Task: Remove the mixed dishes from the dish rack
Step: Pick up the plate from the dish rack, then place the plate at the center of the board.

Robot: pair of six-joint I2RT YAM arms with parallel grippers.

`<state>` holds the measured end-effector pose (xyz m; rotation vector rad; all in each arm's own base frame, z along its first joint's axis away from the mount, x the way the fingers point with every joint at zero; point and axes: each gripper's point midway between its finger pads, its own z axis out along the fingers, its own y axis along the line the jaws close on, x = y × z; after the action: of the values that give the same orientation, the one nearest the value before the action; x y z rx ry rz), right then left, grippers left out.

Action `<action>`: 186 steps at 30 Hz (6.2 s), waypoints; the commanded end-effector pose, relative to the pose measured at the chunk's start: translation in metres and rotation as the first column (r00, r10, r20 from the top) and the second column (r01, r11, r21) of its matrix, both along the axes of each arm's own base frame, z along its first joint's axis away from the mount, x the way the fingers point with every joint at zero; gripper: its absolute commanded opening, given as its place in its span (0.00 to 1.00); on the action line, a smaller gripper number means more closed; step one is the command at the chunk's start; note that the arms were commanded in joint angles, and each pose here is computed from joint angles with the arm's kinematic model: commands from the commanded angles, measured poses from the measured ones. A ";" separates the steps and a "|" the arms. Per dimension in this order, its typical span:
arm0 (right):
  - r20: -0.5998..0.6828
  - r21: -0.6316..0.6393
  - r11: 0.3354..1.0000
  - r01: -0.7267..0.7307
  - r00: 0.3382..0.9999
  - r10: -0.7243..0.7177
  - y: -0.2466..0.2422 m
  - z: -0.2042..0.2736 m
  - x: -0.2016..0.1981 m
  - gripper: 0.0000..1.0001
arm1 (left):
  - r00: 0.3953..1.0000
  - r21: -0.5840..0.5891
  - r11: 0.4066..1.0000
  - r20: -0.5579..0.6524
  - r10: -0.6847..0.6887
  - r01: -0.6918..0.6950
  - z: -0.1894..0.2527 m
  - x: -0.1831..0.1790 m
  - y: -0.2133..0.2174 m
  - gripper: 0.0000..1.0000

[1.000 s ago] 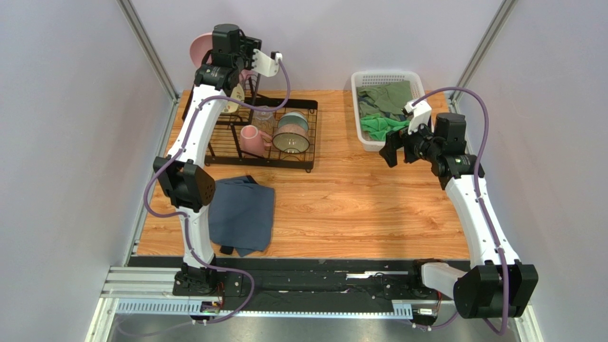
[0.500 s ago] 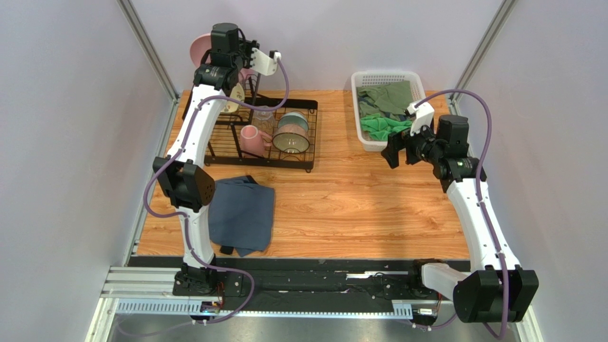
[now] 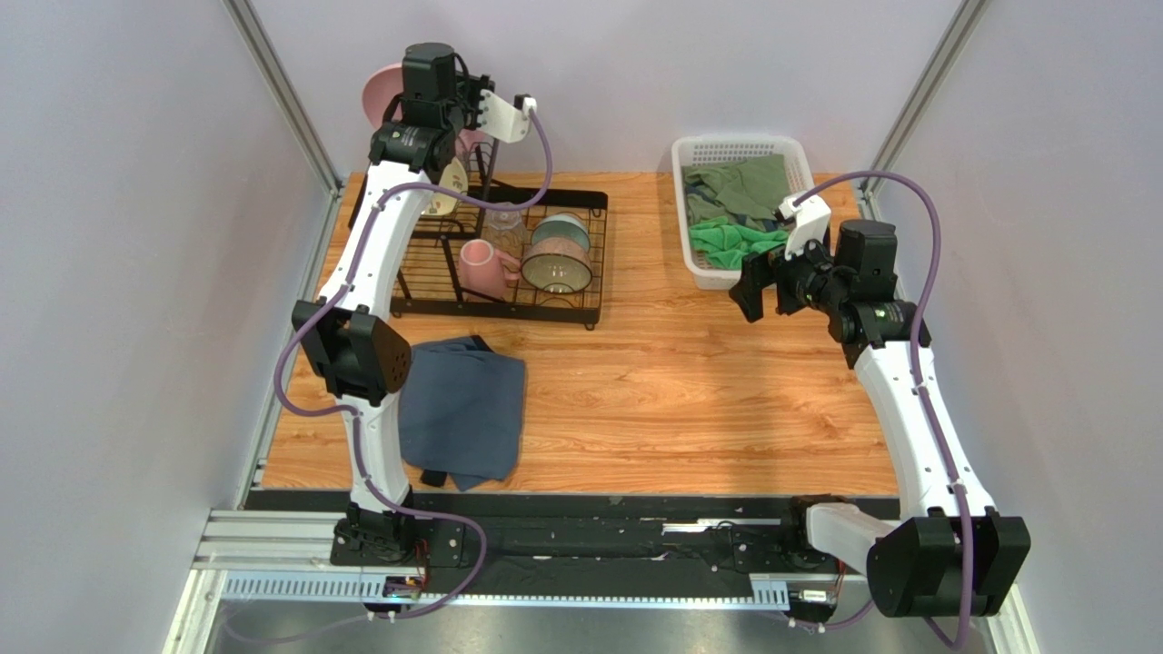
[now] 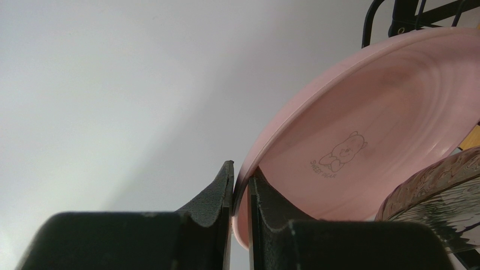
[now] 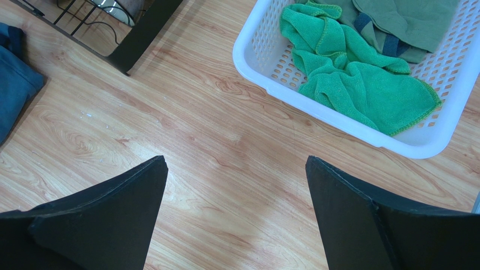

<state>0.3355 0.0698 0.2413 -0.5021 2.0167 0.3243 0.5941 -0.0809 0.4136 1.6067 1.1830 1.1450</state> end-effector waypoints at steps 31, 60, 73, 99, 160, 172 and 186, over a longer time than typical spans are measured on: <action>0.053 0.005 1.000 -0.017 0.998 0.017 0.001 0.011 0.001 1.00 | 0.929 -0.144 0.988 0.371 0.002 0.056 0.143 -0.055 0.006 0.00; 0.128 0.021 0.997 0.078 0.989 -0.080 -0.010 0.055 -0.016 0.99 | 0.979 -0.898 0.438 -0.057 -0.197 0.036 0.102 -0.232 -0.073 0.00; 0.272 0.261 0.937 -0.234 0.949 0.161 0.050 0.122 -0.047 0.79 | 0.826 -0.935 0.301 -0.316 -0.468 -0.187 0.016 -0.255 -0.142 0.00; 0.222 0.382 0.815 -0.435 0.900 0.376 0.135 0.130 -0.038 0.70 | 0.761 -0.932 0.235 -0.361 -0.540 -0.275 -0.020 -0.268 -0.174 0.00; -0.400 0.340 0.940 -0.025 0.901 0.168 -0.086 -0.113 -0.026 0.00 | 0.720 -0.865 0.387 -0.488 -0.493 -0.320 -0.128 -0.322 -0.117 0.89; -0.489 0.350 0.935 0.050 0.861 0.137 -0.138 -0.161 -0.046 0.00 | 0.711 -0.846 0.400 -0.520 -0.474 -0.352 -0.140 -0.317 -0.116 0.90; -0.564 0.213 0.972 0.103 0.825 0.036 -0.162 -0.199 -0.049 0.02 | 0.715 -0.848 0.401 -0.516 -0.472 -0.347 -0.140 -0.317 -0.115 0.90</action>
<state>0.2800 -0.0815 0.0524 -0.2222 2.4981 0.8285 0.2748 -0.1940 0.2682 1.0697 1.7975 -0.4176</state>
